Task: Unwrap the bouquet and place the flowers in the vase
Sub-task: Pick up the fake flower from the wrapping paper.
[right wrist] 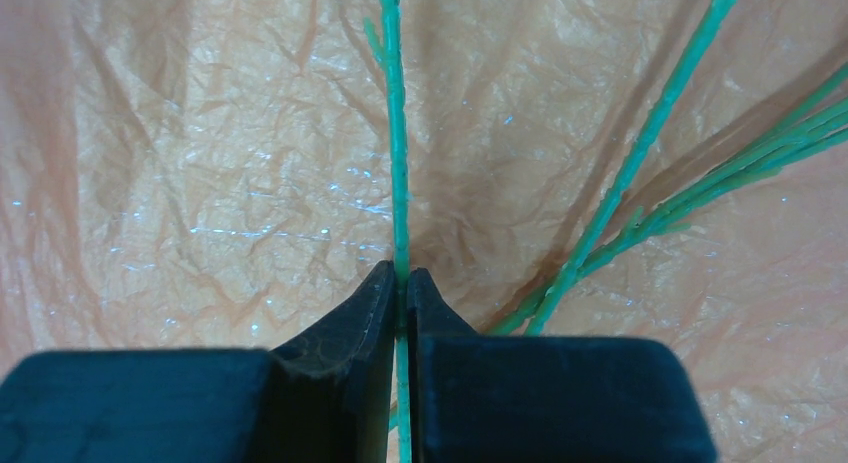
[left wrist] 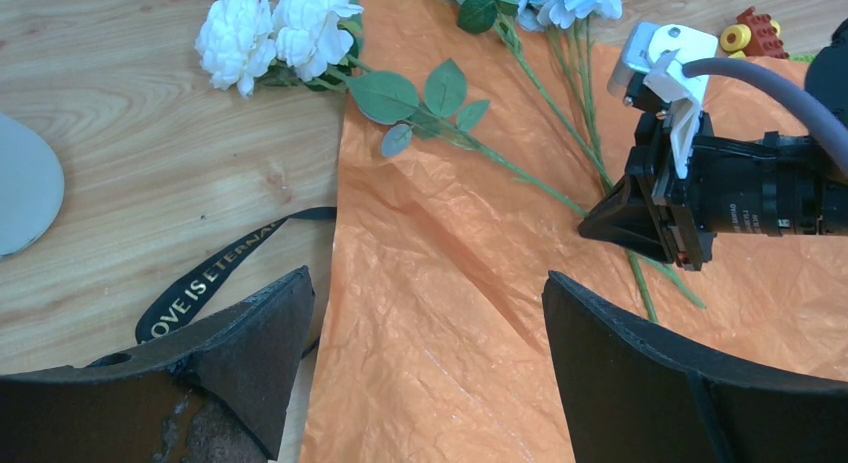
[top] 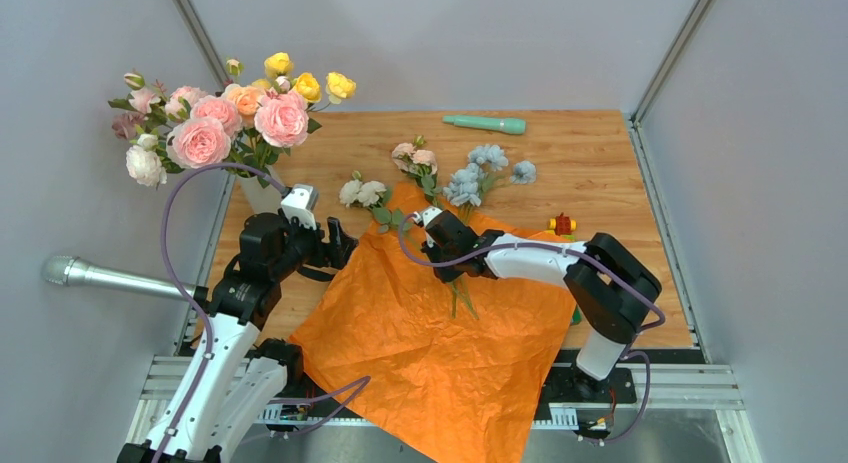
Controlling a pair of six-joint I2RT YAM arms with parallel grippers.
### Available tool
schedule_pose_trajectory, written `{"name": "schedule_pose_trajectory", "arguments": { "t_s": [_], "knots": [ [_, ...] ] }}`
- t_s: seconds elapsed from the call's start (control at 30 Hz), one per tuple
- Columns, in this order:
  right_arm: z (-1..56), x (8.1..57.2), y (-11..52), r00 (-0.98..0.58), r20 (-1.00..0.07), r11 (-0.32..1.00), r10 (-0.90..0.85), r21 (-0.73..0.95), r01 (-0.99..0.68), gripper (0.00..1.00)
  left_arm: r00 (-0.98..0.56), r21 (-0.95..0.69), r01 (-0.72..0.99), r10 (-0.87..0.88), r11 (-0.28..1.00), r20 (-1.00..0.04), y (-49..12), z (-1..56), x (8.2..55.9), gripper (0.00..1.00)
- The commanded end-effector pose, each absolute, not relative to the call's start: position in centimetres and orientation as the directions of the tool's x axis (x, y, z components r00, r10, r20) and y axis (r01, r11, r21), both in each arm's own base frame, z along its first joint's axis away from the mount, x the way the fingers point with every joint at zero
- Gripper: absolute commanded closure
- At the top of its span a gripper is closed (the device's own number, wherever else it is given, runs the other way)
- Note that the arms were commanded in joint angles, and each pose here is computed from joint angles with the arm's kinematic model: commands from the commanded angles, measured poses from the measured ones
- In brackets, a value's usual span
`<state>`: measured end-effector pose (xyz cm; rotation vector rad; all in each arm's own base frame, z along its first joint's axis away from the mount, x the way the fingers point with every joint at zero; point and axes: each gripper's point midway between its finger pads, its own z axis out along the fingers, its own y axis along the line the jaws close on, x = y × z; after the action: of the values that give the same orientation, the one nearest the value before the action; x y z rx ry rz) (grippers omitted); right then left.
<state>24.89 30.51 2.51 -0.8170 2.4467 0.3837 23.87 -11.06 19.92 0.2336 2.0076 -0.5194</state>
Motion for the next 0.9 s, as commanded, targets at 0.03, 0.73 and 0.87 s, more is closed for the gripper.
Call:
{"name": "schedule_pose_trajectory", "arguments": {
  "t_s": [0.03,0.73,0.87],
  "knots": [
    [6.0,24.7,32.2,-0.627,-0.641,0.743,-0.442,0.129,-0.656,1.0,-0.447,-0.262,0.394,-0.065,0.881,-0.892,-11.3,21.2,24.1,0.09],
    [17.9,19.7,28.2,-0.463,-0.88,0.719,0.106,0.39,-0.576,1.0,-0.464,-0.614,0.604,-0.402,0.508,-0.789,-20.5,26.6,21.4,0.1],
    [21.0,18.1,27.4,-0.373,-0.904,0.64,0.209,0.415,-0.647,1.0,-0.47,-0.67,0.632,-0.494,0.39,-0.731,-23.0,29.6,20.8,0.09]
  ]
}}
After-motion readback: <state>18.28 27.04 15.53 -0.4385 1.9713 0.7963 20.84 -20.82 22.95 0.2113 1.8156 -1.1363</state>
